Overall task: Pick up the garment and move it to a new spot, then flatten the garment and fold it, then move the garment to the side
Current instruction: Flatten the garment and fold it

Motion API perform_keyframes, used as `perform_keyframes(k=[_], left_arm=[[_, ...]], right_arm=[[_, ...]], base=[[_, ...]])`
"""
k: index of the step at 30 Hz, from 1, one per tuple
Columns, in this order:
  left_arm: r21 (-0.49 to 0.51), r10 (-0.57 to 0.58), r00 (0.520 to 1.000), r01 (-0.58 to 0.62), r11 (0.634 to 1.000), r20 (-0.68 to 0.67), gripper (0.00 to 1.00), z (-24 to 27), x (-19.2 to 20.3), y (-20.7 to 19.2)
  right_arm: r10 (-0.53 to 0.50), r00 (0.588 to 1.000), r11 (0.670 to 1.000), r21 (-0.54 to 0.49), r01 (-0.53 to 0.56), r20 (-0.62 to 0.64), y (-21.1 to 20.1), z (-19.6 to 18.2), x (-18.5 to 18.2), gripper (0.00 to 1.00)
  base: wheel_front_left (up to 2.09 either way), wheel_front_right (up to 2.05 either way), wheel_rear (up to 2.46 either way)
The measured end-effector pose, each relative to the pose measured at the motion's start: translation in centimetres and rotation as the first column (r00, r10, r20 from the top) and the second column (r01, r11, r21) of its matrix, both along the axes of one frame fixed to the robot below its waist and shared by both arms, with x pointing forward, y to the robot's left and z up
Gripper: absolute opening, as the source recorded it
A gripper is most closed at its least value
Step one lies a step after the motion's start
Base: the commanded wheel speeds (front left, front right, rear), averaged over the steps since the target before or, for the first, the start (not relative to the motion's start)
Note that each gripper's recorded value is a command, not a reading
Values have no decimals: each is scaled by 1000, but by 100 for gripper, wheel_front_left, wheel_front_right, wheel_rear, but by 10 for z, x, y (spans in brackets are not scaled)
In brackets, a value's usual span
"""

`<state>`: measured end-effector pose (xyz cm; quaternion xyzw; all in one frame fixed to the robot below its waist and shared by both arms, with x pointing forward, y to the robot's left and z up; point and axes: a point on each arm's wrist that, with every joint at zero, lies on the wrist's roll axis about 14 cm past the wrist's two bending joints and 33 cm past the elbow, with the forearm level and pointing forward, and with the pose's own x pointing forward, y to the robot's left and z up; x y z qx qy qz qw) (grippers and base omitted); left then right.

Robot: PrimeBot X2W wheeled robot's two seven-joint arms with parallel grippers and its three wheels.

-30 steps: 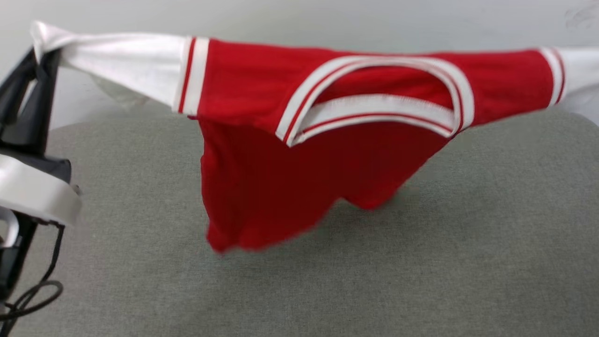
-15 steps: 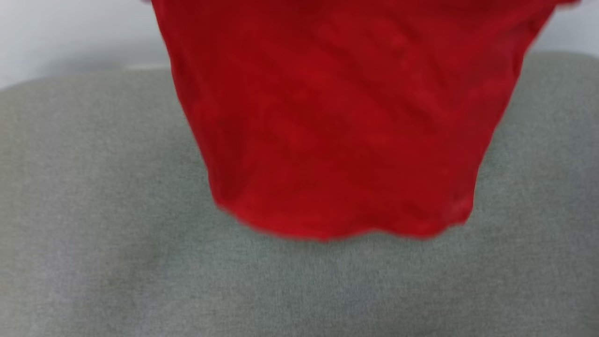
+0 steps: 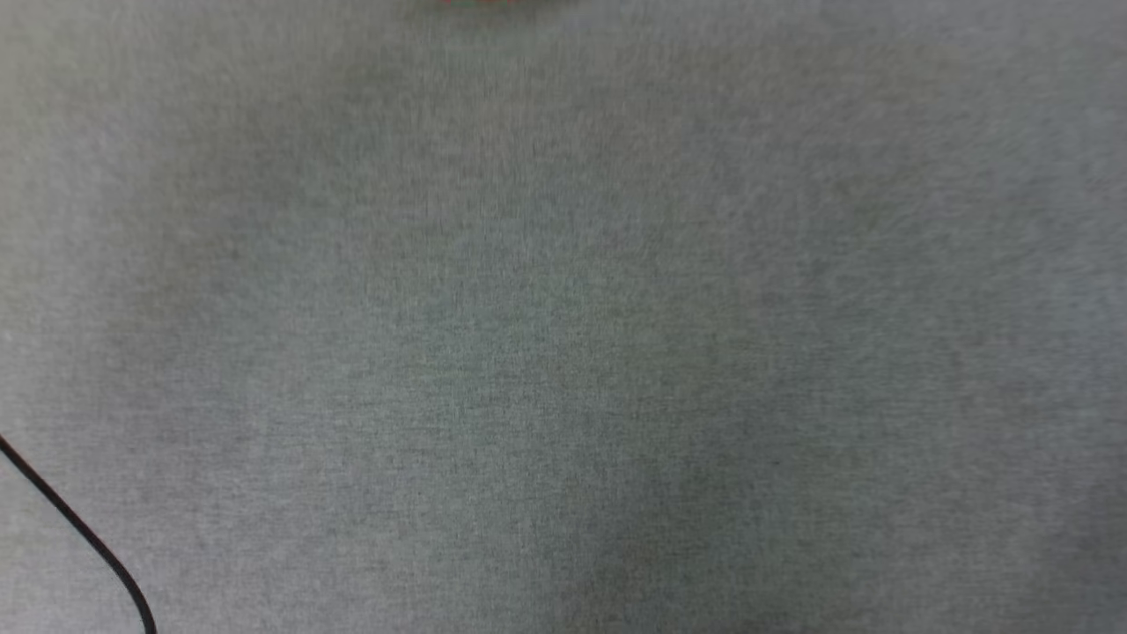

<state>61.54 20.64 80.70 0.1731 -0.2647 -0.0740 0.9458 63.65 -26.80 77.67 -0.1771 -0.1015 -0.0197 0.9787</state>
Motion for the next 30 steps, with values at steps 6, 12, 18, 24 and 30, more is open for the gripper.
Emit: perform_keyframes(k=[6, 12, 18, 24, 30], left_arm=[[7, 29, 999, -29, 1000, -25, 0, -25, 59, 4], [6, 45, 997, -44, 999, -68, 0, -64, 93, 7], [-5, 51, 994, -52, 999, -94, 0, -97, 104, 10], [2, 42, 984, -42, 999, -174, 0, -140, 96, 9], [37, 22, 952, -11, 999, -304, 0, -202, 67, 1]], right_arm=[[6, 1000, 1000, 27, -5, -12, 10, -32, 57, 0], [21, 999, 999, 36, -20, -25, 23, -69, 94, 0], [53, 998, 993, 107, -49, -32, 37, -103, 113, 0], [68, 993, 988, 143, -54, -94, 42, -144, 110, 0], [85, 964, 988, 150, -48, -253, 46, -207, 82, 0]], base=[[0, 0, 0], [0, 0, 0], [0, 0, 0], [0, 0, 0], [0, 0, 0]])
